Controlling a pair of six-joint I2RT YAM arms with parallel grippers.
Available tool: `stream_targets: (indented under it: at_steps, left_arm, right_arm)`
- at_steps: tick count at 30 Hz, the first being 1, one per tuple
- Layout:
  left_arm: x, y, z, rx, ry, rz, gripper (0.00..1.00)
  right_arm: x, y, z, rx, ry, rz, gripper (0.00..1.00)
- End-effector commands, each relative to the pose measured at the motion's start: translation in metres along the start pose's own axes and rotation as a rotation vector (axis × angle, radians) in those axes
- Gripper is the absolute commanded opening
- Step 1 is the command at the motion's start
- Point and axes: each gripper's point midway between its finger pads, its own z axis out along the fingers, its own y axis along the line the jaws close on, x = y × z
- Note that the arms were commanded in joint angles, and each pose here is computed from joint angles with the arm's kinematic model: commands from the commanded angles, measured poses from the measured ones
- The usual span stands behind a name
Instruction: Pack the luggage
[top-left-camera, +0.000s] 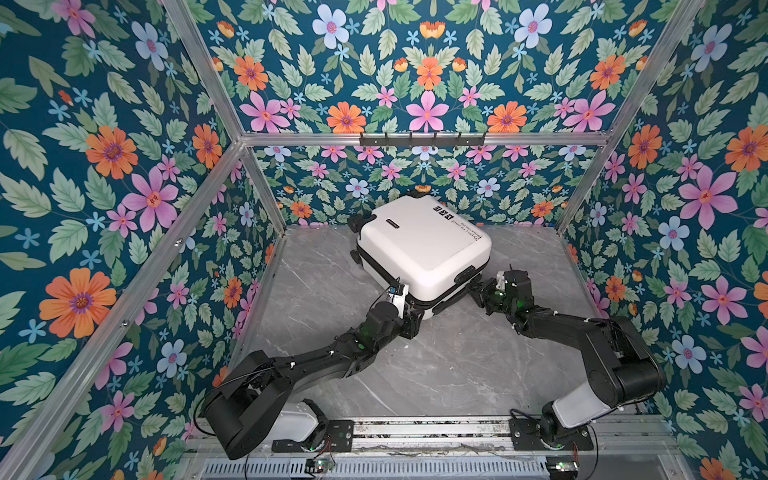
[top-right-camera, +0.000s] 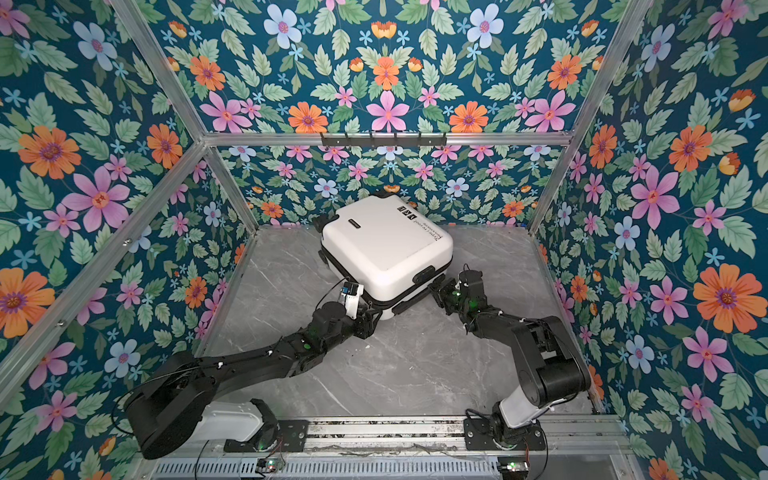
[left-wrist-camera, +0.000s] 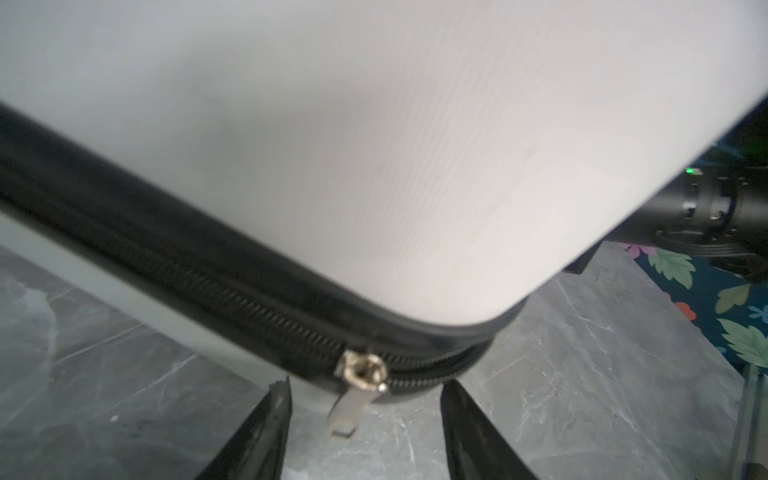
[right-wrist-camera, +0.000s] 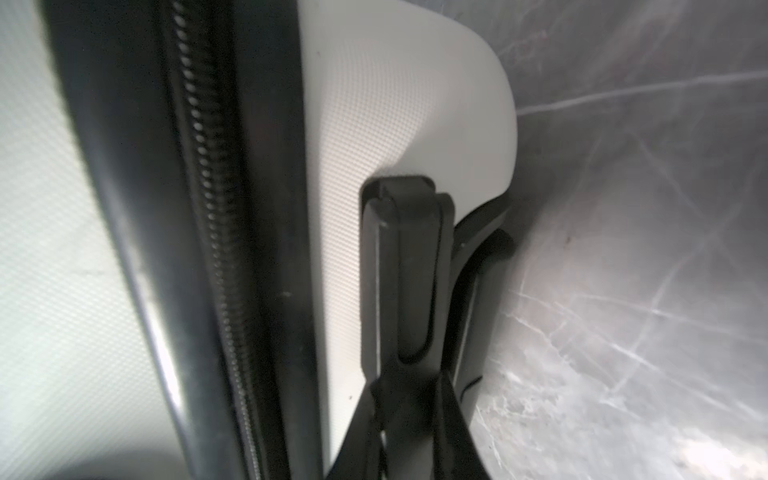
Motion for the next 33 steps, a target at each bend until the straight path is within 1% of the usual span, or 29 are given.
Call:
stream_targets:
  at_steps: [1, 5, 10, 12, 21, 24, 30, 33]
  left_arm:
    - [-0.009, -0.006, 0.002, 0.018, -0.022, 0.038, 0.58]
    - [-0.005, -0.003, 0.006, 0.005, -0.001, 0.056, 0.46]
    - [-0.004, 0.000, 0.005, -0.011, 0.002, 0.073, 0.35]
    - [-0.007, 0.000, 0.004, -0.012, -0.004, 0.080, 0.28]
    - [-0.021, 0.004, 0.006, -0.026, -0.008, 0.091, 0.10]
    - [-0.024, 0.009, 0.006, -0.048, -0.001, 0.092, 0.01]
    - [-0.030, 0.023, -0.002, -0.072, -0.010, 0.077, 0.00]
    - [-0.032, 0.026, -0.006, -0.063, -0.010, 0.080, 0.00]
  right_arm:
    - [0.001, 0.047, -0.010, -0.164, -0.002, -0.093, 0.00]
    - [0.001, 0.052, -0.018, -0.164, -0.019, -0.106, 0.00]
    - [0.001, 0.057, -0.023, -0.170, -0.026, -0.114, 0.00]
    - [0.001, 0.057, -0.024, -0.169, -0.029, -0.114, 0.00]
    - [0.003, 0.049, -0.032, -0.160, -0.043, -0.110, 0.00]
    - [0.004, 0.048, -0.034, -0.158, -0.046, -0.111, 0.00]
    - [0.003, 0.046, -0.036, -0.156, -0.056, -0.110, 0.00]
    - [0.003, 0.046, -0.037, -0.156, -0.060, -0.110, 0.00]
